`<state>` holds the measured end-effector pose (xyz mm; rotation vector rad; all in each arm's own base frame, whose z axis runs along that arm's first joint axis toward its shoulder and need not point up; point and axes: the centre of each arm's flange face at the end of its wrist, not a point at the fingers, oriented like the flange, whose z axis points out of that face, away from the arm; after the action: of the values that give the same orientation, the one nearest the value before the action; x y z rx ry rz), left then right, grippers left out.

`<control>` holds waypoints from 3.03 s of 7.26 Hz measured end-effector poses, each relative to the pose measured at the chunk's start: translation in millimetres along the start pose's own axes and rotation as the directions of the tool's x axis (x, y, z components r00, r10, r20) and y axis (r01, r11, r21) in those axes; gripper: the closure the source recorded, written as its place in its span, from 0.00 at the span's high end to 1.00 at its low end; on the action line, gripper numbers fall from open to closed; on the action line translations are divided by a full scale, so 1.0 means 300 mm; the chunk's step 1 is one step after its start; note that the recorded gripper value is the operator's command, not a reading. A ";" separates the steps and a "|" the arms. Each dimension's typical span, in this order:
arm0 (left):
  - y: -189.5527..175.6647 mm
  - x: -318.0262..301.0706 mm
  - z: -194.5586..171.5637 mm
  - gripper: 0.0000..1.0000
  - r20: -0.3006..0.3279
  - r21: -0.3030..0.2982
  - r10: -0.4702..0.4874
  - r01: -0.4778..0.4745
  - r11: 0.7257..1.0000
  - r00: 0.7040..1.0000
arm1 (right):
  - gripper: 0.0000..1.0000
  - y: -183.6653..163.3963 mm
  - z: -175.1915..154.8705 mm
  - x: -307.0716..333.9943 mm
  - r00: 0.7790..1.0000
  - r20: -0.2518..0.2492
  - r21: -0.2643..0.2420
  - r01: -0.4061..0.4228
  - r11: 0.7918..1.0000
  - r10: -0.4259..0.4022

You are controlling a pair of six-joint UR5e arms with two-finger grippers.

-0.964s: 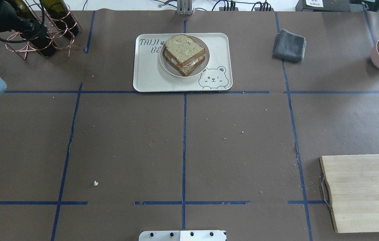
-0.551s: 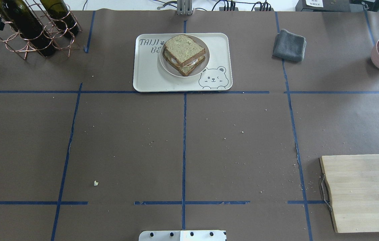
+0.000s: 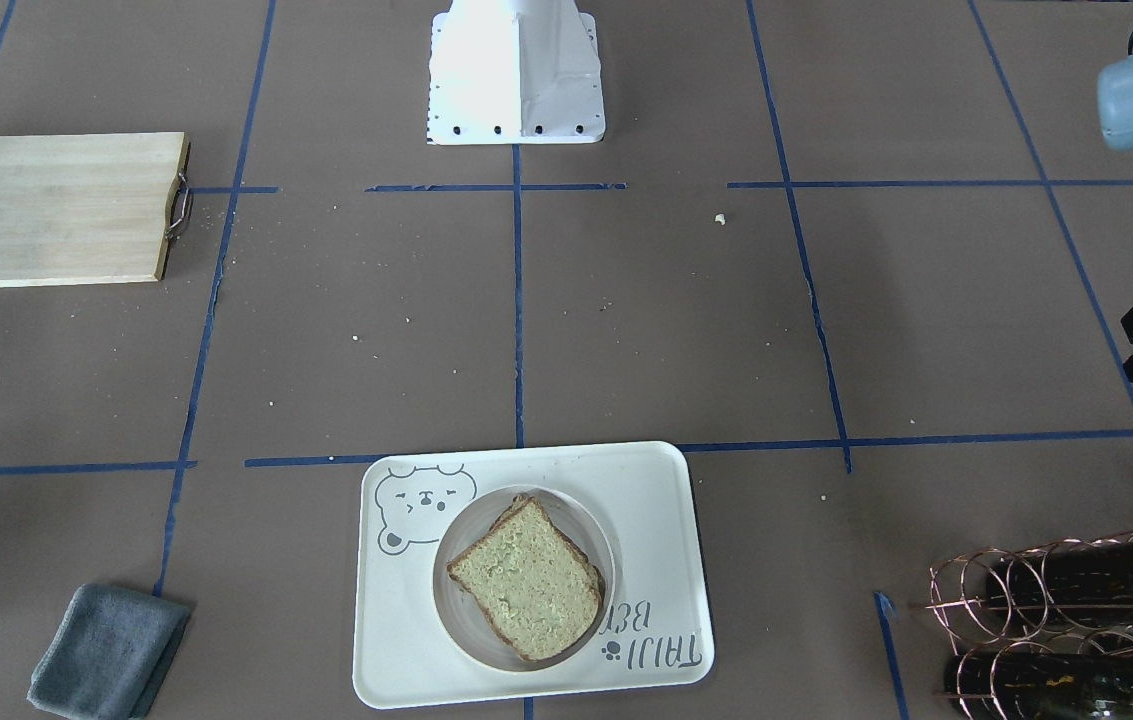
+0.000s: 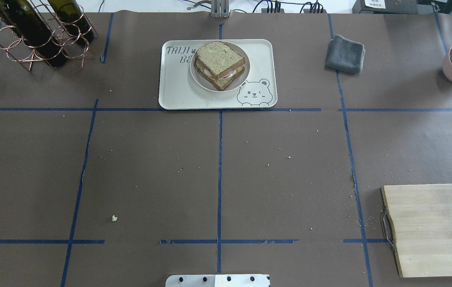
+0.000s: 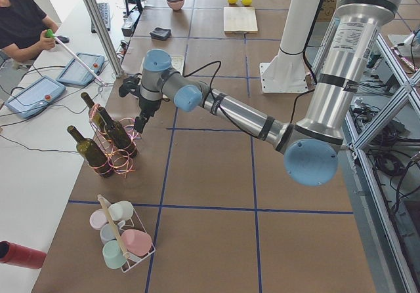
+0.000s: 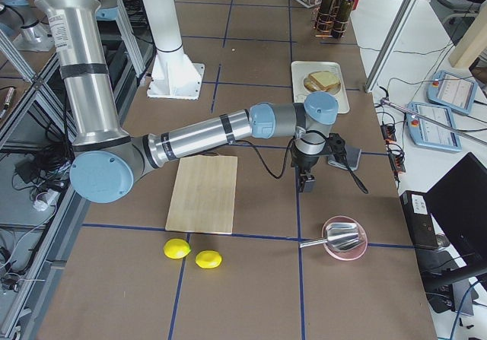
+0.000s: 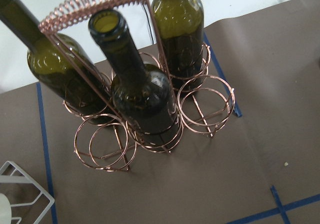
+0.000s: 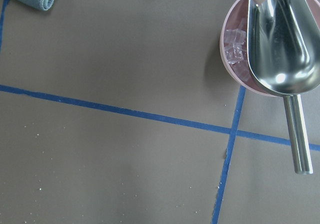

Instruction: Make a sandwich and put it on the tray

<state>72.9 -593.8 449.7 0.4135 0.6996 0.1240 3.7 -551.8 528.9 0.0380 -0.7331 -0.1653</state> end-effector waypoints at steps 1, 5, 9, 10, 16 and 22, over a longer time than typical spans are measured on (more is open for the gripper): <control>0.032 -0.080 0.039 1.00 0.016 -0.023 -0.027 0.027 0.999 1.000 | 1.00 0.022 0.016 0.024 1.000 0.003 -0.010 -0.016 1.000 0.016; 0.227 -0.447 0.039 1.00 0.007 -0.190 -0.126 0.125 0.974 0.992 | 1.00 0.096 0.027 0.114 0.994 0.065 -0.016 -0.084 0.996 0.085; 0.456 -0.620 0.024 1.00 -0.042 -0.273 -0.180 0.162 0.948 0.983 | 1.00 0.122 0.038 0.151 0.990 0.089 -0.022 -0.111 0.994 0.112; 0.482 -0.633 0.022 1.00 -0.054 -0.277 -0.185 0.164 0.947 0.981 | 1.00 0.124 0.042 0.158 0.989 0.090 -0.024 -0.114 0.993 0.116; 0.494 -0.634 0.014 1.00 -0.069 -0.275 -0.190 0.164 0.947 0.979 | 1.00 0.205 0.108 0.278 0.988 0.087 0.009 -0.128 0.992 0.126; 0.491 -0.633 0.015 1.00 -0.070 -0.274 -0.189 0.163 0.948 0.979 | 1.00 0.235 0.119 0.335 0.986 0.084 0.042 -0.145 0.989 0.141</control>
<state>-65.0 -507.8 626.9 0.0849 0.7992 0.0675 62.9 -497.9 628.5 0.0245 -0.8173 -0.0121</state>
